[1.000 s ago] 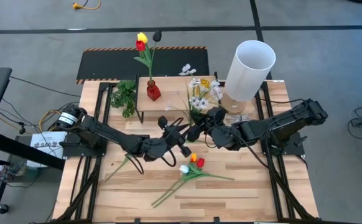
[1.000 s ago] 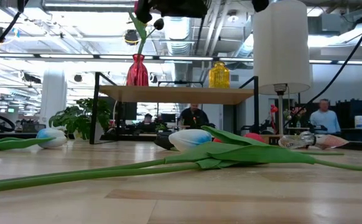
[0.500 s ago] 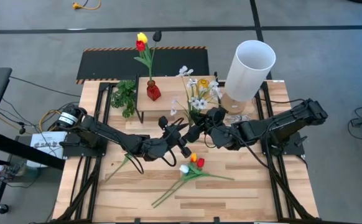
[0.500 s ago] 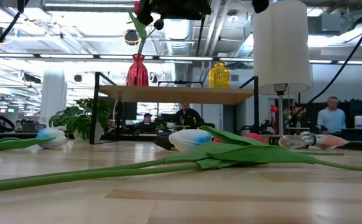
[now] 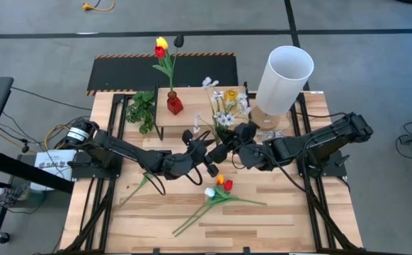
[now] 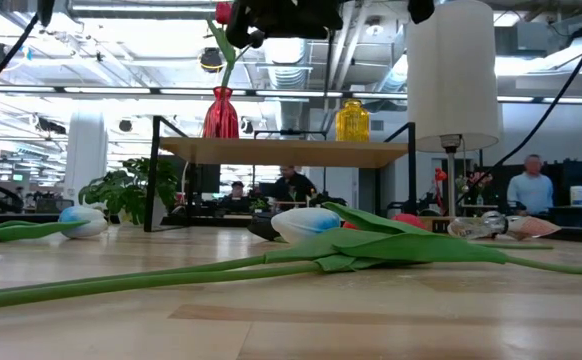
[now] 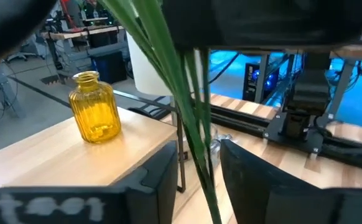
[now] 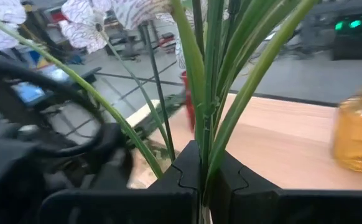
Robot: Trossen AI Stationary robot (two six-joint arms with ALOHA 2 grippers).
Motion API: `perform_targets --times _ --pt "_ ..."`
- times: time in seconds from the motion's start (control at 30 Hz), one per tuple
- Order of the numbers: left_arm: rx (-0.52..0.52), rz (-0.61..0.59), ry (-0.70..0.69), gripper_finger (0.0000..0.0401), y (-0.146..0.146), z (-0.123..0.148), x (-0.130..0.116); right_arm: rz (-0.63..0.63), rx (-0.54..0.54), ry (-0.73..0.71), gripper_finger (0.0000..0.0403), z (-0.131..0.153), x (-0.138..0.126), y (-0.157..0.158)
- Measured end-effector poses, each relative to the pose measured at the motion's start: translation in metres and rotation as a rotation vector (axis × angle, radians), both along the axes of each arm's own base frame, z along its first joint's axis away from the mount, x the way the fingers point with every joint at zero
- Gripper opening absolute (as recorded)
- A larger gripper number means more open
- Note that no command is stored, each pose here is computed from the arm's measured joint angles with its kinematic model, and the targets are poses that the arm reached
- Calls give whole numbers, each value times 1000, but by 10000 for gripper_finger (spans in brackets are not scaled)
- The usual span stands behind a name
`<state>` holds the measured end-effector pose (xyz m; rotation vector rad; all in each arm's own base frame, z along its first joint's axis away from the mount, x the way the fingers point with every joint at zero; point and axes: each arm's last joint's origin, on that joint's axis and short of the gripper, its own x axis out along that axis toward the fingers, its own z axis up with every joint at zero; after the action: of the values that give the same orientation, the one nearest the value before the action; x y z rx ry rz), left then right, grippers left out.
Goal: Pick and place flowers into a vace then onto a shelf
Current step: Put the white flowers into the red vase on the shelf
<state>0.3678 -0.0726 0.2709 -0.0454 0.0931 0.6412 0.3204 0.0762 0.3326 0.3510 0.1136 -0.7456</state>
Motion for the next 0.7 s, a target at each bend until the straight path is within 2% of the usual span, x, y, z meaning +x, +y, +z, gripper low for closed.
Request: perform_targets --times 0.17,0.33,0.43,0.7 --pt "-53 -62 -16 79 7 -1 3 18 -12 -3 0 2 0 3" --pt "-38 -49 -10 59 5 -1 2 -23 -10 -14 0 1 -1 2" --pt "-4 -41 3 53 1 0 1 -37 9 -12 0 -1 -2 0" --pt "2 -10 9 55 0 -1 0 -43 9 -10 0 -1 -1 -2"
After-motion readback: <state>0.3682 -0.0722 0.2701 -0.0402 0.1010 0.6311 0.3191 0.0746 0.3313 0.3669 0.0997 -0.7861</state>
